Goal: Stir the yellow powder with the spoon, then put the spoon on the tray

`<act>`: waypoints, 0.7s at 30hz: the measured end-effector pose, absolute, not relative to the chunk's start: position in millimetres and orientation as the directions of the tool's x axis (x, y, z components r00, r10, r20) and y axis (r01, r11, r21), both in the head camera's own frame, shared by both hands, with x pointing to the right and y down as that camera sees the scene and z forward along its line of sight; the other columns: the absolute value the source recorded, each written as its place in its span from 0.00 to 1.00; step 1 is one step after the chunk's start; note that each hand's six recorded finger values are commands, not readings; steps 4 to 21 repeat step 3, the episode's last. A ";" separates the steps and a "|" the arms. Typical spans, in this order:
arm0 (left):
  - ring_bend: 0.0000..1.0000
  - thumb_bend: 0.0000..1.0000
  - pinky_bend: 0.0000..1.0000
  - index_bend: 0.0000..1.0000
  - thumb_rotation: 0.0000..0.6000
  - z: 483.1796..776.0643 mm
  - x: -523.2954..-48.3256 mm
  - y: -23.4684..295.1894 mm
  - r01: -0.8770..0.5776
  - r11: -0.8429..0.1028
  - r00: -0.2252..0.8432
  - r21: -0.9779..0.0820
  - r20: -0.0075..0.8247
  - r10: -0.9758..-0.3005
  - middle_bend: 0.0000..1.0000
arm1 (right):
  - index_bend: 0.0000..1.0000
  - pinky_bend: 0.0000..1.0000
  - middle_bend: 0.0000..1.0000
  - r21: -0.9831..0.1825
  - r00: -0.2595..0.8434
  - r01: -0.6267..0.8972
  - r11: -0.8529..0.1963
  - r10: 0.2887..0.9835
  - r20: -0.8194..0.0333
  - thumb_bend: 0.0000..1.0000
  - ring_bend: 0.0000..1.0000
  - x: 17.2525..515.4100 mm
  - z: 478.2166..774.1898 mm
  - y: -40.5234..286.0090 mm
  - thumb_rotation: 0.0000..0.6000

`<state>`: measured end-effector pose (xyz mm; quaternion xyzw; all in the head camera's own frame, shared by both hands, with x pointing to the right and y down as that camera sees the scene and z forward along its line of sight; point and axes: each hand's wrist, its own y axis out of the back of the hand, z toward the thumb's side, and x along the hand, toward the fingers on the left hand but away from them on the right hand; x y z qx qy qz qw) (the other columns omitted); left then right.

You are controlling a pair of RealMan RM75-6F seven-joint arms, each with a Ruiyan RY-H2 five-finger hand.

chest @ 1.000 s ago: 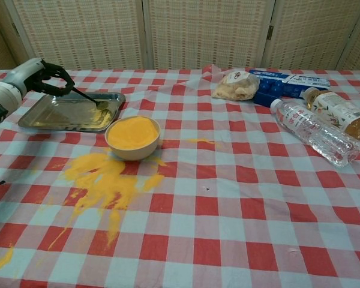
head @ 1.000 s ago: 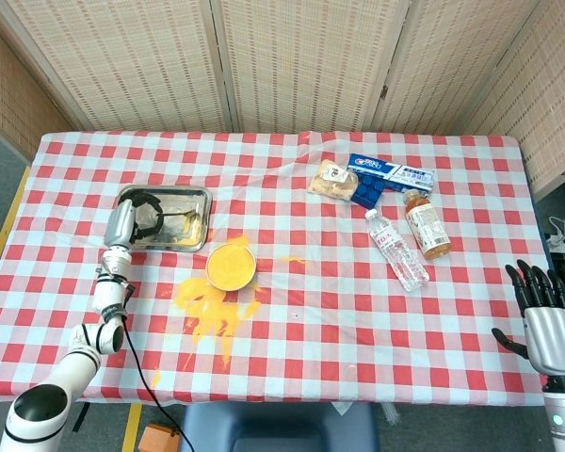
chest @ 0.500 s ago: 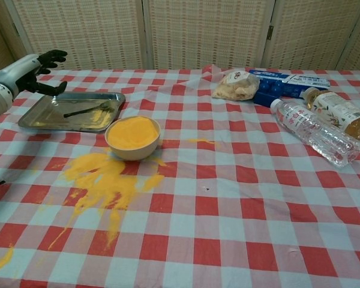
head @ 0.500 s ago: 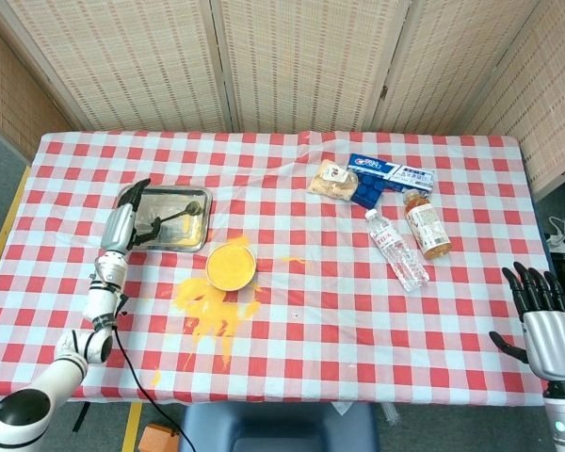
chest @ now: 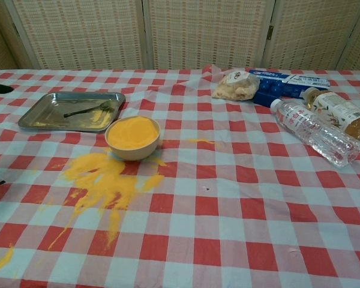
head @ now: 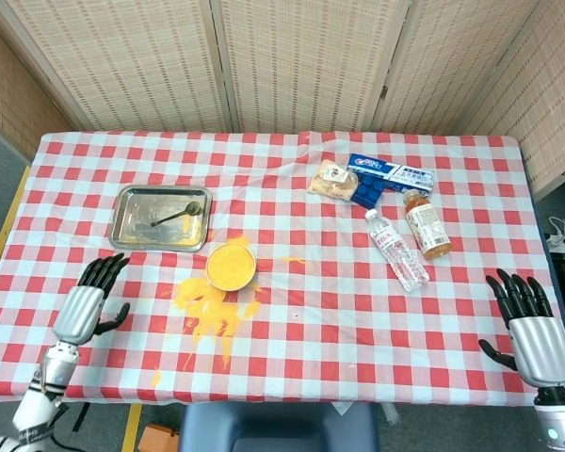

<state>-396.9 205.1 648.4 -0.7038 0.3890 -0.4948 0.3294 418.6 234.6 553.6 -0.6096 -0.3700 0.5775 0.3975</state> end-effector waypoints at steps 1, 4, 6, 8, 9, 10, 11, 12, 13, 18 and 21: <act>0.00 0.43 0.02 0.00 1.00 637.7 -405.7 215.5 -0.161 -0.476 0.188 -0.865 0.446 -0.875 0.00 | 0.00 0.00 0.00 -0.911 0.065 -0.007 -0.412 0.909 -0.412 0.06 0.00 417.0 554.0 235.2 1.00; 0.00 0.41 0.02 0.00 1.00 621.8 -416.7 229.3 -0.098 -0.472 0.154 -0.876 0.455 -0.877 0.00 | 0.00 0.00 0.00 -0.909 0.072 -0.005 -0.416 0.907 -0.415 0.06 0.00 415.4 554.6 236.2 1.00; 0.00 0.41 0.02 0.00 1.00 621.8 -416.7 229.3 -0.098 -0.472 0.154 -0.876 0.455 -0.877 0.00 | 0.00 0.00 0.00 -0.909 0.072 -0.005 -0.416 0.907 -0.415 0.06 0.00 415.4 554.6 236.2 1.00; 0.00 0.41 0.02 0.00 1.00 621.8 -416.7 229.3 -0.098 -0.472 0.154 -0.876 0.455 -0.877 0.00 | 0.00 0.00 0.00 -0.909 0.072 -0.005 -0.416 0.907 -0.415 0.06 0.00 415.4 554.6 236.2 1.00; 0.00 0.41 0.02 0.00 1.00 621.8 -416.7 229.3 -0.098 -0.472 0.154 -0.876 0.455 -0.877 0.00 | 0.00 0.00 0.00 -0.909 0.072 -0.005 -0.416 0.907 -0.415 0.06 0.00 415.4 554.6 236.2 1.00; 0.00 0.41 0.02 0.00 1.00 621.8 -416.7 229.3 -0.098 -0.472 0.154 -0.876 0.455 -0.877 0.00 | 0.00 0.00 0.00 -0.909 0.072 -0.005 -0.416 0.907 -0.415 0.06 0.00 415.4 554.6 236.2 1.00; 0.00 0.41 0.02 0.00 1.00 621.8 -416.7 229.3 -0.098 -0.472 0.154 -0.876 0.455 -0.877 0.00 | 0.00 0.00 0.00 -0.909 0.072 -0.005 -0.416 0.907 -0.415 0.06 0.00 415.4 554.6 236.2 1.00; 0.00 0.41 0.02 0.00 1.00 621.8 -416.7 229.3 -0.098 -0.472 0.154 -0.876 0.455 -0.877 0.00 | 0.00 0.00 0.00 -0.909 0.072 -0.005 -0.416 0.907 -0.415 0.06 0.00 415.4 554.6 236.2 1.00; 0.00 0.41 0.02 0.00 1.00 621.8 -416.7 229.3 -0.098 -0.472 0.154 -0.876 0.455 -0.877 0.00 | 0.00 0.00 0.00 -0.909 0.072 -0.005 -0.416 0.907 -0.415 0.06 0.00 415.4 554.6 236.2 1.00; 0.00 0.41 0.02 0.00 1.00 621.8 -416.7 229.3 -0.098 -0.472 0.154 -0.876 0.455 -0.877 0.00 | 0.00 0.00 0.00 -0.909 0.072 -0.005 -0.416 0.907 -0.415 0.06 0.00 415.4 554.6 236.2 1.00; 0.00 0.41 0.02 0.00 1.00 621.8 -416.7 229.3 -0.098 -0.472 0.154 -0.876 0.455 -0.877 0.00 | 0.00 0.00 0.00 -0.909 0.072 -0.005 -0.416 0.907 -0.415 0.06 0.00 415.4 554.6 236.2 1.00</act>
